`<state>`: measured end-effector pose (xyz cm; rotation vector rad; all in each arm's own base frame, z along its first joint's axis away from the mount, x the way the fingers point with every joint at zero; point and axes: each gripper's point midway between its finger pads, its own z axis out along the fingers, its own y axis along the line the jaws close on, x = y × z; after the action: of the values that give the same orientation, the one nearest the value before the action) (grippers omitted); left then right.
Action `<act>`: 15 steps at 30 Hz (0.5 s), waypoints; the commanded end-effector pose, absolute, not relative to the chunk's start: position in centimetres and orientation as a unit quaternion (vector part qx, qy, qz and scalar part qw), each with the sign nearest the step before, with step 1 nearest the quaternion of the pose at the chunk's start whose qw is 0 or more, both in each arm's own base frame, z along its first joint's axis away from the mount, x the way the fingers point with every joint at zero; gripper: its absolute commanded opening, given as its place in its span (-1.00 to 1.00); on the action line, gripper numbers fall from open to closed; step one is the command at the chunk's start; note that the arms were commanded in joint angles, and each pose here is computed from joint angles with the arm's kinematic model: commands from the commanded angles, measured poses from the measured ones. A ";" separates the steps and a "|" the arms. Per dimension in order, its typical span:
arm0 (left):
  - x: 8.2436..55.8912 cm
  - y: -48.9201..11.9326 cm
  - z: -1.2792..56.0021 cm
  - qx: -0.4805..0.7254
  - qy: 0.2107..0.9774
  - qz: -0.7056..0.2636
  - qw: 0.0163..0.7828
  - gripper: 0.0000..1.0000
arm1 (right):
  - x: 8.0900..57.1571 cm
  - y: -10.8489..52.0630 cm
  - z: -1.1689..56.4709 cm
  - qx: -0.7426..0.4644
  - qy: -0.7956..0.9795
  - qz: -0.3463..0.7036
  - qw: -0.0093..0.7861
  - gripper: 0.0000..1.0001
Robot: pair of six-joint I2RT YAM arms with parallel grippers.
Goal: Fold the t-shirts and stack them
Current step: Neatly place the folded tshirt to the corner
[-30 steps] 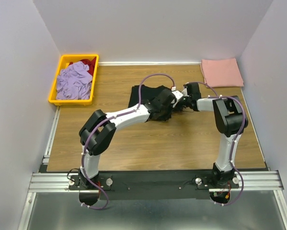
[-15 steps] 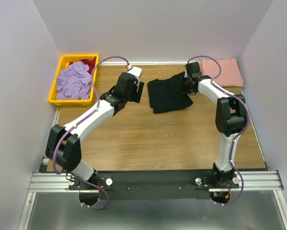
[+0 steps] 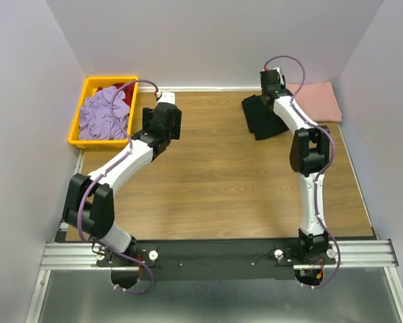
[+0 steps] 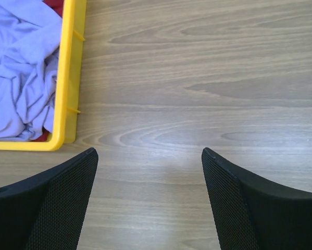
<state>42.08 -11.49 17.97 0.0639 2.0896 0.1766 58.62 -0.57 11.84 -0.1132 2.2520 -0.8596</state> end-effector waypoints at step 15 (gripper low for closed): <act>43.3 -11.9 13.6 0.021 0.884 0.096 0.456 0.73 | 63.1 -9.4 22.1 0.026 0.761 -0.486 0.429 -0.98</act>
<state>42.57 -11.82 12.76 0.0887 2.2051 0.2339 62.15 -7.54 18.67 -0.0213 2.0171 -1.1686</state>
